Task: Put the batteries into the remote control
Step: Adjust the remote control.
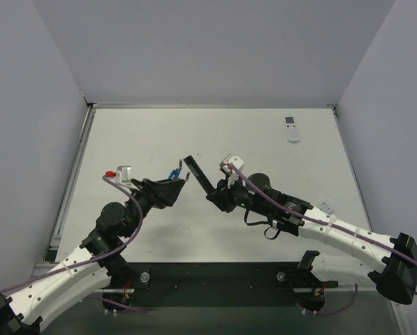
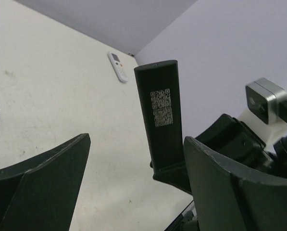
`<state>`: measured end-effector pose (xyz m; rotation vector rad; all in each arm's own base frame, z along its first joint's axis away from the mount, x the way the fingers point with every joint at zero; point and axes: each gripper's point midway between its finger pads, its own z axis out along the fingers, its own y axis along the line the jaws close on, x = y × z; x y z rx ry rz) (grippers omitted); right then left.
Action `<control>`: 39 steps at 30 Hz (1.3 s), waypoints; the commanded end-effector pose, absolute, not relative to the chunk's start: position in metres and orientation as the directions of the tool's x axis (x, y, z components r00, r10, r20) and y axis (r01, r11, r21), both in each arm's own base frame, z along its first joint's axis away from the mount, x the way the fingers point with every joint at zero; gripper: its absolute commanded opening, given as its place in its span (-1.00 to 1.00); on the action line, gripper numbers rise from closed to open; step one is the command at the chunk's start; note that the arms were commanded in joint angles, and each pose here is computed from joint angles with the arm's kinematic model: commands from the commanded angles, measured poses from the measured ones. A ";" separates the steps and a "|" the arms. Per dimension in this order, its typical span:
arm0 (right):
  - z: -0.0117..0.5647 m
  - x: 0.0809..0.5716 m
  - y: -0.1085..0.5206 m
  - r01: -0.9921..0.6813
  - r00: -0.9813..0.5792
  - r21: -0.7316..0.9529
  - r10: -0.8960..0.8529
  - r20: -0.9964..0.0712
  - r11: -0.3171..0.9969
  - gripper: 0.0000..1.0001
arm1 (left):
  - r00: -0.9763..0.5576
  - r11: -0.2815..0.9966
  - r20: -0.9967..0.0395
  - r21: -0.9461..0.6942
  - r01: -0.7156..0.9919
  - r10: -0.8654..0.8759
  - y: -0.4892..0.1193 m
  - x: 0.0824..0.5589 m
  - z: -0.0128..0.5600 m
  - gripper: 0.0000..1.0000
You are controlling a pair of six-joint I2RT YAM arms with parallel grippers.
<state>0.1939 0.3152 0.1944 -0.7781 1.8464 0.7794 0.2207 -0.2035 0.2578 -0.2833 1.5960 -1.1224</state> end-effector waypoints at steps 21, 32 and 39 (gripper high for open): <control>0.292 0.137 0.329 -0.802 -0.595 0.597 0.052 -0.802 0.028 -1.00 | -0.385 0.086 -0.605 -0.604 0.793 -0.697 -0.234 0.181 0.352 0.83; 0.293 0.134 0.332 -0.788 -0.615 0.616 0.052 -0.787 -0.009 -1.00 | -0.403 0.053 -0.579 -0.613 0.788 -0.708 -0.241 0.182 0.361 0.54; 0.294 0.130 0.333 -0.782 -0.624 0.622 0.042 -0.781 -0.042 -1.00 | -0.420 0.023 -0.563 -0.617 0.787 -0.711 -0.244 0.181 0.364 0.31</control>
